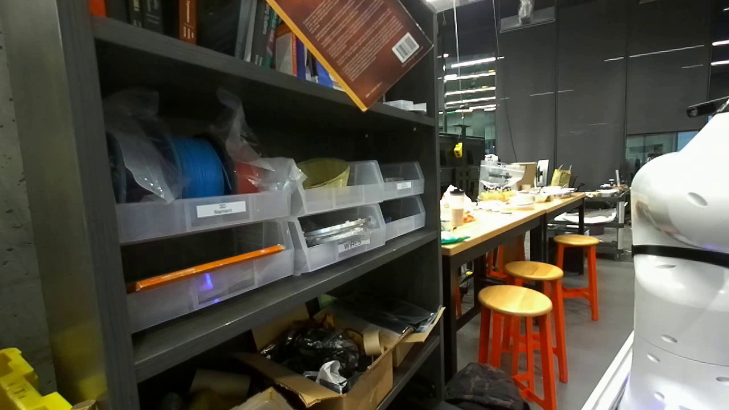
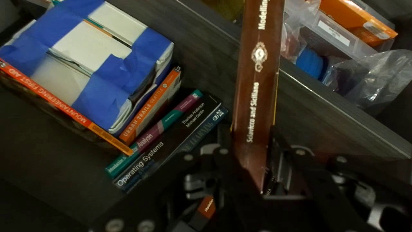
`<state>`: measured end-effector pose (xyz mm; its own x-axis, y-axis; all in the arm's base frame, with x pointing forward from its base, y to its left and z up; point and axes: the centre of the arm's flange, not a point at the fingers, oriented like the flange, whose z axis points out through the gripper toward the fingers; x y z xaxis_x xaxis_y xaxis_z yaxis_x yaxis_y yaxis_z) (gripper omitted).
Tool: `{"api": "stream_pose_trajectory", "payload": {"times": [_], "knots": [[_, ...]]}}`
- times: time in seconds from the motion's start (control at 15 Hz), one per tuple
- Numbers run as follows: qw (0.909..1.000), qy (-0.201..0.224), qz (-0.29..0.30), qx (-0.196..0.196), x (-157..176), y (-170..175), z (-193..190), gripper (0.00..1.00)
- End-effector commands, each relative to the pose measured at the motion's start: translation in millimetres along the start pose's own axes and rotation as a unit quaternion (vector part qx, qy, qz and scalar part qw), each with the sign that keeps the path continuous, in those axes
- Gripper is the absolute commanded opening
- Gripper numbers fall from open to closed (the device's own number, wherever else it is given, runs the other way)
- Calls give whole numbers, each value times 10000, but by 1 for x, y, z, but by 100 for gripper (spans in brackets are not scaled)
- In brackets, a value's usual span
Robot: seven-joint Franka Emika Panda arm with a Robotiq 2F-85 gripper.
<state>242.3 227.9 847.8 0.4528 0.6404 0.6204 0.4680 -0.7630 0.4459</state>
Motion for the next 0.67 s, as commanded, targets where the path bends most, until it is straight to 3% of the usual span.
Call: {"api": "stream_pose_trajectory", "payload": {"times": [0.0,0.6], "knots": [[9993,154,10,-354,2,21,-21,8],[9934,160,479,-1025,-12,79,-36,8]]}}
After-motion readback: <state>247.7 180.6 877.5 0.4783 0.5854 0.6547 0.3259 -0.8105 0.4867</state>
